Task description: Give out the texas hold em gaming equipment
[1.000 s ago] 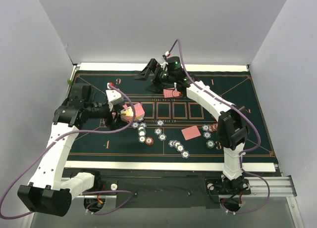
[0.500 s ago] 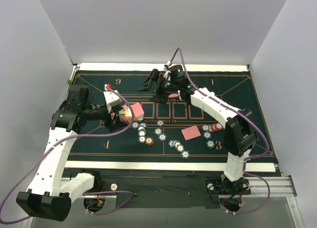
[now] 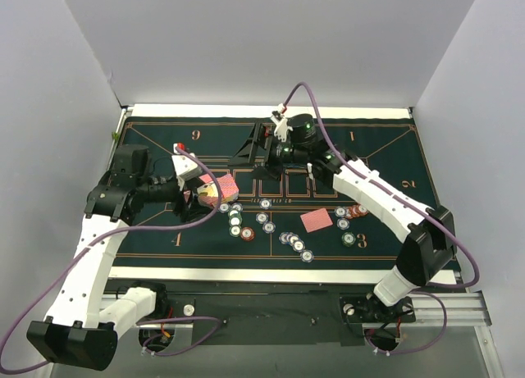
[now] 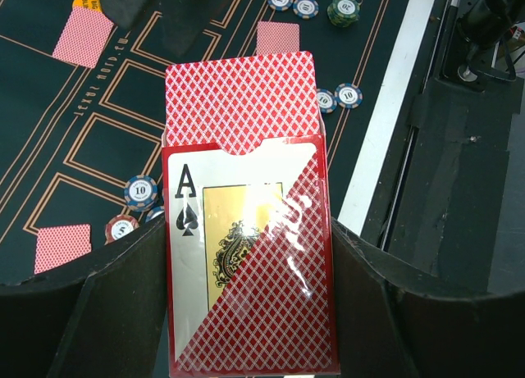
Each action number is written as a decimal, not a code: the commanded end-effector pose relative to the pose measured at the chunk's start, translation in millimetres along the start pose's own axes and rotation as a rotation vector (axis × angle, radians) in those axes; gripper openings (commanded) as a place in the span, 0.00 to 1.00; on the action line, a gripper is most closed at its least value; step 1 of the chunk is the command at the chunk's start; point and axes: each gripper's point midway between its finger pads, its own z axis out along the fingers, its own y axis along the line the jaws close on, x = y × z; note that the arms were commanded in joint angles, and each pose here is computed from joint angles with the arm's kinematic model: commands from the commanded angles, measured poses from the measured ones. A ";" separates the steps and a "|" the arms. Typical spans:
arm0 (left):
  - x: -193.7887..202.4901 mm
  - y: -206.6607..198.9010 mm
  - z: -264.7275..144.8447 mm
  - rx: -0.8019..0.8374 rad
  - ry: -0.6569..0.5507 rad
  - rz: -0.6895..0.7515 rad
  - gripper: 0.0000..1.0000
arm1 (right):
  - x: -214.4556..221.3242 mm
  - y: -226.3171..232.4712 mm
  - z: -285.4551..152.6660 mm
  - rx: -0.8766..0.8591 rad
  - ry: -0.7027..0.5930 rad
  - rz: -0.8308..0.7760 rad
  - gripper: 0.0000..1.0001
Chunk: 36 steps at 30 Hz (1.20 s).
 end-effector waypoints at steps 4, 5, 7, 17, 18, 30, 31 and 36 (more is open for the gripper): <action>-21.0 1.3 -1.9 0.008 -0.044 0.080 0.40 | 24.2 4.3 -4.5 -0.041 0.066 -0.009 1.00; -20.9 2.9 -0.8 0.002 -0.049 0.072 0.40 | 26.8 4.2 -4.1 -0.044 0.078 0.000 1.00; -19.5 4.7 -0.1 -0.009 -0.050 0.064 0.40 | 28.3 2.9 -3.6 -0.043 0.084 0.001 1.00; -35.0 29.0 3.6 -0.094 -0.102 0.111 0.44 | -7.1 -9.0 -13.6 0.019 0.048 0.067 1.00; -37.2 32.5 3.3 -0.101 -0.103 0.119 0.44 | -8.7 -10.0 -14.0 0.033 0.050 0.075 1.00; -56.4 31.0 6.5 -0.065 -0.177 0.134 0.44 | -24.4 -12.7 12.5 0.188 0.063 0.072 1.00; -57.6 28.2 6.7 -0.056 -0.177 0.141 0.44 | -21.4 -16.3 11.0 0.207 0.067 0.073 1.00; -58.4 14.7 0.4 -0.023 -0.179 0.176 0.43 | -13.7 -18.3 6.5 0.239 0.043 0.086 1.00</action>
